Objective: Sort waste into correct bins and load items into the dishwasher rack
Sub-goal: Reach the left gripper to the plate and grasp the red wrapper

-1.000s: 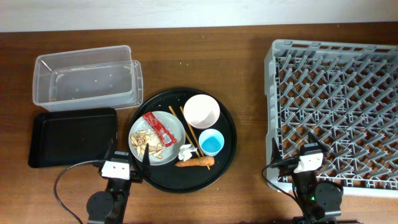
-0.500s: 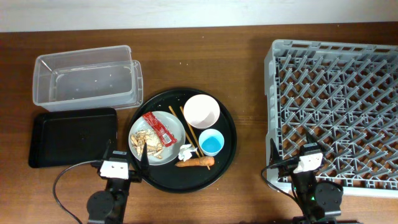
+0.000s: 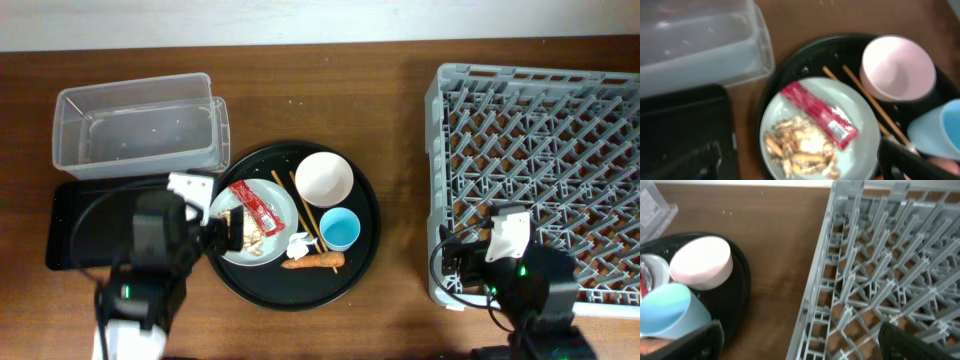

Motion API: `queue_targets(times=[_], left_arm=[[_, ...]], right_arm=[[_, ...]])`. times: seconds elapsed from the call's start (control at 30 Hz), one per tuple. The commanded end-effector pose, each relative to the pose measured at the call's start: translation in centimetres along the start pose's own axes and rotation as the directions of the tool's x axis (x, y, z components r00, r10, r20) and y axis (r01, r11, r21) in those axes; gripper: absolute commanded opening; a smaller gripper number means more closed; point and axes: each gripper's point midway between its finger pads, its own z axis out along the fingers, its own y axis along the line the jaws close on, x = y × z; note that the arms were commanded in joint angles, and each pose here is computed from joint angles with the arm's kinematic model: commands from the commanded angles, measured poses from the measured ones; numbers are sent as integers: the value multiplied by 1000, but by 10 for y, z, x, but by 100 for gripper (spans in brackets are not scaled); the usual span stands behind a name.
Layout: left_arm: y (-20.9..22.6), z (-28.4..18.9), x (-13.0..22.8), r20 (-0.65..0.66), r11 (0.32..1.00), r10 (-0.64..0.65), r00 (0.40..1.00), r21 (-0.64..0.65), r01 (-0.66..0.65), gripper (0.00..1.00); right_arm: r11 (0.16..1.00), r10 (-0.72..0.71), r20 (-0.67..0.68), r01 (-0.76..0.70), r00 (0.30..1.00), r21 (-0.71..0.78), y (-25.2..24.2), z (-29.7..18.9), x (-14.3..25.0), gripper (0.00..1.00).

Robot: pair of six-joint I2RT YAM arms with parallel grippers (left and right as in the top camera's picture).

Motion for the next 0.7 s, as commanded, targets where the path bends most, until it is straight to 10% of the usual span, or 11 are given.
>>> queue_targets(times=[0.0, 0.3, 0.67], left_arm=[[-14, 5, -17, -160, 996, -17, 987, 87, 31, 99], [-27, 12, -33, -213, 982, -60, 975, 161, 95, 99], [-30, 117, 47, -558, 945, -262, 787, 17, 327, 98]], right_arm=[[1000, 27, -130, -27, 991, 2, 0, -5, -19, 98], [995, 64, -444, -91, 894, -38, 8, 12, -3, 98], [995, 69, -483, -97, 873, -34, 9, 9, 6, 98]])
